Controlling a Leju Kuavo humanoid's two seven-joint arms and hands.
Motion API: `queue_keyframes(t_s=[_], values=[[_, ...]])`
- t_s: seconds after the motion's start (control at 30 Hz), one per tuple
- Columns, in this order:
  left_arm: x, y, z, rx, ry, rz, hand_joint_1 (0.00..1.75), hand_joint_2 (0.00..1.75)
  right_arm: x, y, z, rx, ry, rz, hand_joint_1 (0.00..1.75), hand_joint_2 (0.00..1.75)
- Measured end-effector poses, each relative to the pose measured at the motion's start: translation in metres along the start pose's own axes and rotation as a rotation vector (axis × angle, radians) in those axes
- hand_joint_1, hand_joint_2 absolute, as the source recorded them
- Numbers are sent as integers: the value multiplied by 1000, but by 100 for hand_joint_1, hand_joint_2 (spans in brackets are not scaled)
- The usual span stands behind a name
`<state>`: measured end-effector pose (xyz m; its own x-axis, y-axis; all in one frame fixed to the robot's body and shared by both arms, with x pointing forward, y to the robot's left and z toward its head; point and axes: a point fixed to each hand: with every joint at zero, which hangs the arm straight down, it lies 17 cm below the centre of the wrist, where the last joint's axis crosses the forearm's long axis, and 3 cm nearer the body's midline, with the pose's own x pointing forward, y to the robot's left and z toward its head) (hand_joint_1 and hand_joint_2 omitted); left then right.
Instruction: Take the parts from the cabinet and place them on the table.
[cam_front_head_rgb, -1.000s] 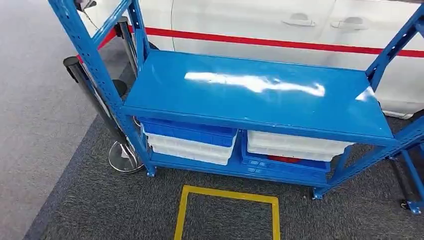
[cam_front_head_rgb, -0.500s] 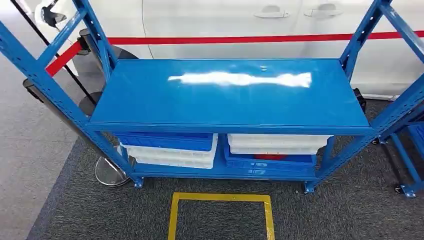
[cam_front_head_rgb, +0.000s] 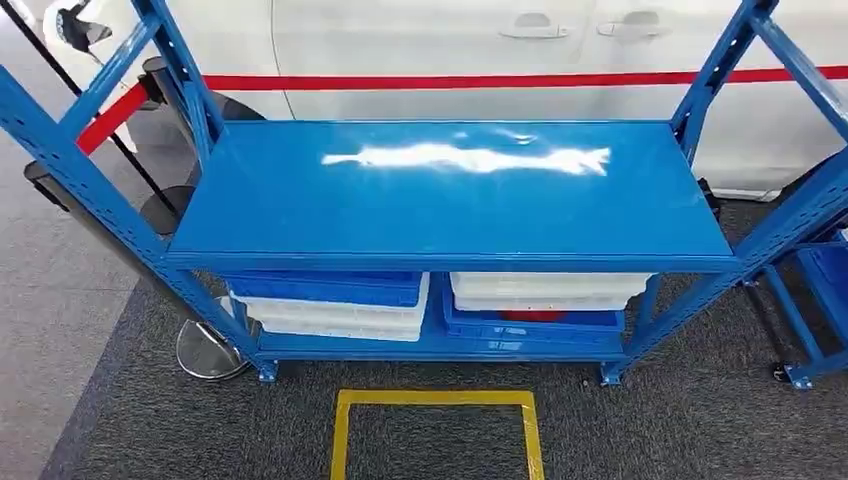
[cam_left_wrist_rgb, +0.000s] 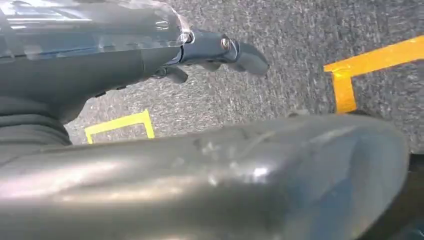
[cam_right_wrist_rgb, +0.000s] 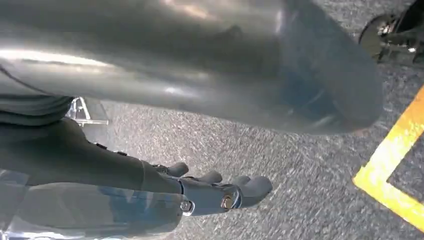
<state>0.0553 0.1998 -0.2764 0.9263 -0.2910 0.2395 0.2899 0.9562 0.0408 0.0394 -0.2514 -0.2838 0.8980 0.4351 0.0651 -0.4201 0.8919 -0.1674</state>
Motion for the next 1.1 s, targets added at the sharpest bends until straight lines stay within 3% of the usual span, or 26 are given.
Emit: queue_keyframes(t_s=[0.4, 0.43, 0.63, 0.9, 1.1], values=[[8, -1, 0, 12, -44, -8, 0, 0, 4, -3, 0, -16, -28, 2, 0, 0], [9, 0, 0, 16, -51, -9, 0, 175, 6, -5, -1, -26, -43, 0, 0, 175], [14, 5, 0, 55, -80, -25, 0, 175, 33, -14, 2, -74, -194, -71, 0, 175], [-7, 3, 0, 52, 24, 5, 0, 175, 25, -25, 0, -136, -155, -128, 0, 175], [-5, -4, 1, 25, 25, 32, 0, 175, 21, -23, 0, -116, -140, -191, 0, 175]])
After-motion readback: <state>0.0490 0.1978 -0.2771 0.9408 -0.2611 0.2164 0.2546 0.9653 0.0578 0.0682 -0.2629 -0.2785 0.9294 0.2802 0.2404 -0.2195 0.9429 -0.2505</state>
